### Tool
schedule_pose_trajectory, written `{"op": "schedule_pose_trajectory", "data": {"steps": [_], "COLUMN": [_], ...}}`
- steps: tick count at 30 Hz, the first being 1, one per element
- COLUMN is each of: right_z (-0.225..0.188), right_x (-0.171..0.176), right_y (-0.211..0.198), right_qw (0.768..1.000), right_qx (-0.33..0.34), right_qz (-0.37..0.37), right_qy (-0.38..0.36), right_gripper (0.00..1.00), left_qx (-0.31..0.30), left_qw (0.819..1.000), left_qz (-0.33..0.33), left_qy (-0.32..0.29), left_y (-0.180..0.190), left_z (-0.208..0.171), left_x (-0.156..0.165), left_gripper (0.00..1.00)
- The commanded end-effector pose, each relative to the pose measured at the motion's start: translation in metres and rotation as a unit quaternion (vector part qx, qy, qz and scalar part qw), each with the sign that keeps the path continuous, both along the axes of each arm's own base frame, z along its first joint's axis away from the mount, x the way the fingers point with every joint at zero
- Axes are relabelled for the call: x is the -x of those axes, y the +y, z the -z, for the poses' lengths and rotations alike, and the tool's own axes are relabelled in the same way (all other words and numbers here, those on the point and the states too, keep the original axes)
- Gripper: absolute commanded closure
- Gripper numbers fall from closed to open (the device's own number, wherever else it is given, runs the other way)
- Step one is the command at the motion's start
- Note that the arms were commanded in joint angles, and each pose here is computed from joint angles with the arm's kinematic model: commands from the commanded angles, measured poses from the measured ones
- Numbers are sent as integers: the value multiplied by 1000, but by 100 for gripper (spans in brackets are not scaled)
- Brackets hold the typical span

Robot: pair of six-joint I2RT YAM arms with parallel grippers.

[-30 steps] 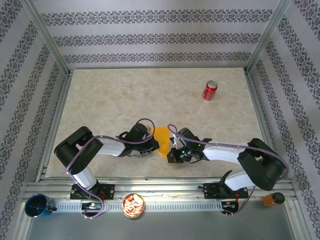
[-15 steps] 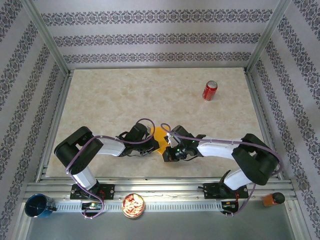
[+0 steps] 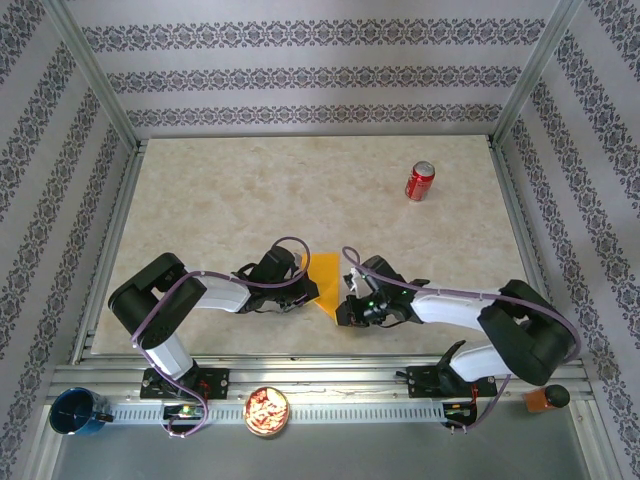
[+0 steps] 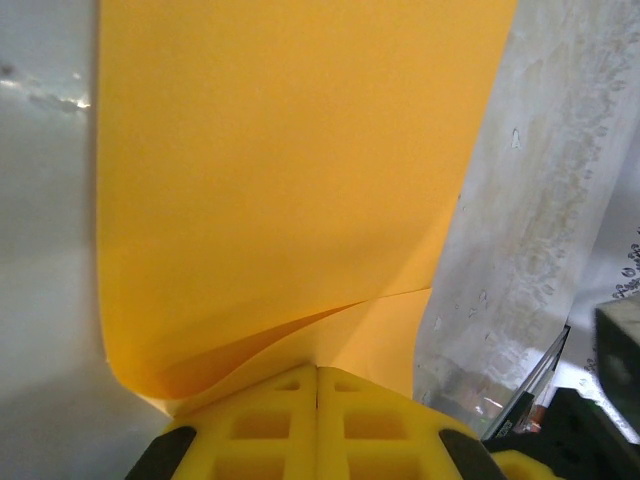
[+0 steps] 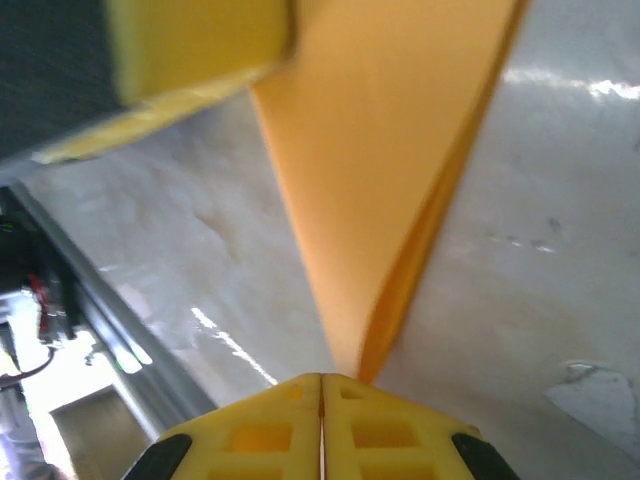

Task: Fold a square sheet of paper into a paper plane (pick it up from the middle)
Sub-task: Third fold the triangle at the center of the table.

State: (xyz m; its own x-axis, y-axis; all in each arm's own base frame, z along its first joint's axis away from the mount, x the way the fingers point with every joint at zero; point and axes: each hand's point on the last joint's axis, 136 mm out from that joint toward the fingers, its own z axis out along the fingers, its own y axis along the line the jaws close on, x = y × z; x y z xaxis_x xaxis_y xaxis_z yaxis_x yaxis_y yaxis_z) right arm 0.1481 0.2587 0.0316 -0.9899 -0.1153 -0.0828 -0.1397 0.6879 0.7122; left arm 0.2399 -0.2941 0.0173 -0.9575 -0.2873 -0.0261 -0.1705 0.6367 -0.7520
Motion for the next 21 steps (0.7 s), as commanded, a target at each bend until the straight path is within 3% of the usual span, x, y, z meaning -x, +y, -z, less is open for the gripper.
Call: {"op": "schedule_pose_trajectory", "data": {"steps": [1, 12, 18, 21], "right_z": [-27, 4, 42, 47], "right_x": [-9, -35, -22, -17], "right_y": [17, 25, -2, -7], "right_qw": [999, 999, 994, 993], "right_qx": [-41, 16, 86, 93], "right_qz": [-8, 26, 40, 41], "right_qy": [4, 29, 60, 67], "right_gripper": [90, 90, 91, 92], "left_qx": [-38, -36, -29, -28], "left_qw": [999, 999, 1000, 999], "left_qz": [-9, -9, 7, 27], "left_qy": [23, 20, -2, -28], "left_y": [13, 10, 4, -2], "left_z": [20, 17, 1, -18], "left_x": [10, 8, 3, -3], "left_gripper": [100, 100, 100, 94]}}
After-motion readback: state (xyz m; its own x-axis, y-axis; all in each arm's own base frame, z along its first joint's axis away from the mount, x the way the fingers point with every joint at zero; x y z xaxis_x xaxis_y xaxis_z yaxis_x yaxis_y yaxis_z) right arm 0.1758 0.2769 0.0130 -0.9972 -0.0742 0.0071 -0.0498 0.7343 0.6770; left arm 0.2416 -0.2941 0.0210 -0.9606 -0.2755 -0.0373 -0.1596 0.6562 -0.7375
